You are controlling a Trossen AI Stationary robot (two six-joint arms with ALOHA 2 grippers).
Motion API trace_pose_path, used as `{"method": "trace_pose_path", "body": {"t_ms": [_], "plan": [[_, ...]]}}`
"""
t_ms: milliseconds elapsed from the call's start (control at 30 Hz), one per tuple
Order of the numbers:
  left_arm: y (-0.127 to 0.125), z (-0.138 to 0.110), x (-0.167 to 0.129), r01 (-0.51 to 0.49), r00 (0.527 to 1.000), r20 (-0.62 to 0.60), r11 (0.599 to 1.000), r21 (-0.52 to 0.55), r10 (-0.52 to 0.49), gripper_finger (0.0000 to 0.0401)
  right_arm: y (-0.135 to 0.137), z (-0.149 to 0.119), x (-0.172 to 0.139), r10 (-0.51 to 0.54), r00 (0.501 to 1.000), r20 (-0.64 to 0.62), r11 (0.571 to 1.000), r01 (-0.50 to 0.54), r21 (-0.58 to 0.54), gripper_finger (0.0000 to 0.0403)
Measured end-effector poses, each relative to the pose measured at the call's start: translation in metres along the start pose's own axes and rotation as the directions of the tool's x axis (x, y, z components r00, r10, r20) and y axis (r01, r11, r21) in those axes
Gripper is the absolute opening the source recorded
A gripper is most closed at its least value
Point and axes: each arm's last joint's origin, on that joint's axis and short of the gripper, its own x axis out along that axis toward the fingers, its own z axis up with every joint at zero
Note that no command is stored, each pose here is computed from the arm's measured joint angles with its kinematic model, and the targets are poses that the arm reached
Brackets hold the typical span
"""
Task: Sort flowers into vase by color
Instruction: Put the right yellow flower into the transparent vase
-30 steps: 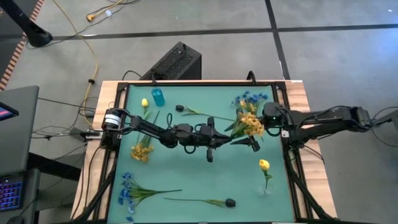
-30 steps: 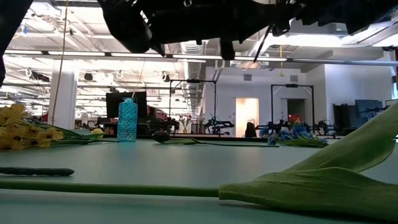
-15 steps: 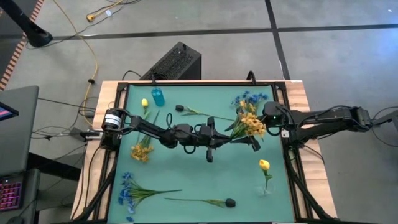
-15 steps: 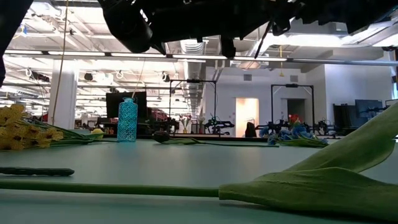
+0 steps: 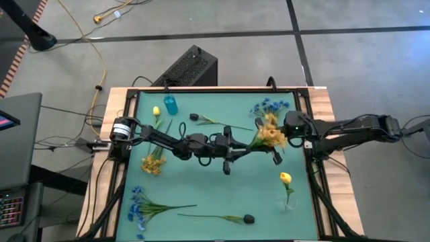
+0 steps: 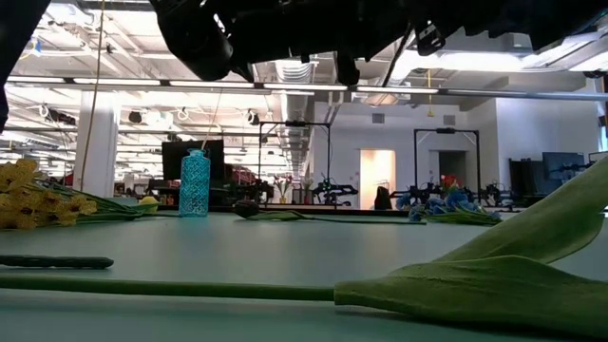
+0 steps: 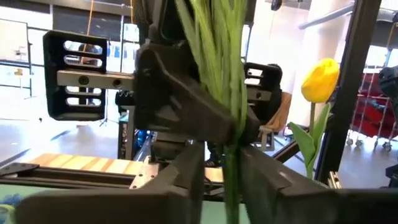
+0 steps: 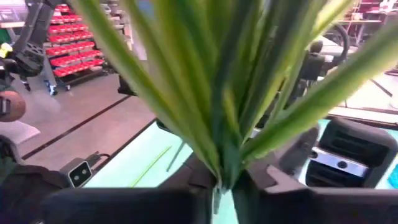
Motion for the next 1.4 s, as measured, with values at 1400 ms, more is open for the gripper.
{"method": "trace_pose_path", "body": {"t_ms": [1400], "plan": [[-0.001, 0.029, -0.011, -0.050, 0.955, -0.283, 0.990, 0.135, 0.087, 0.0254, 0.075, 0.049, -0.165, 0.076, 0.907, -0.415, 0.851, 0.158, 0.500, 0.0047]]}}
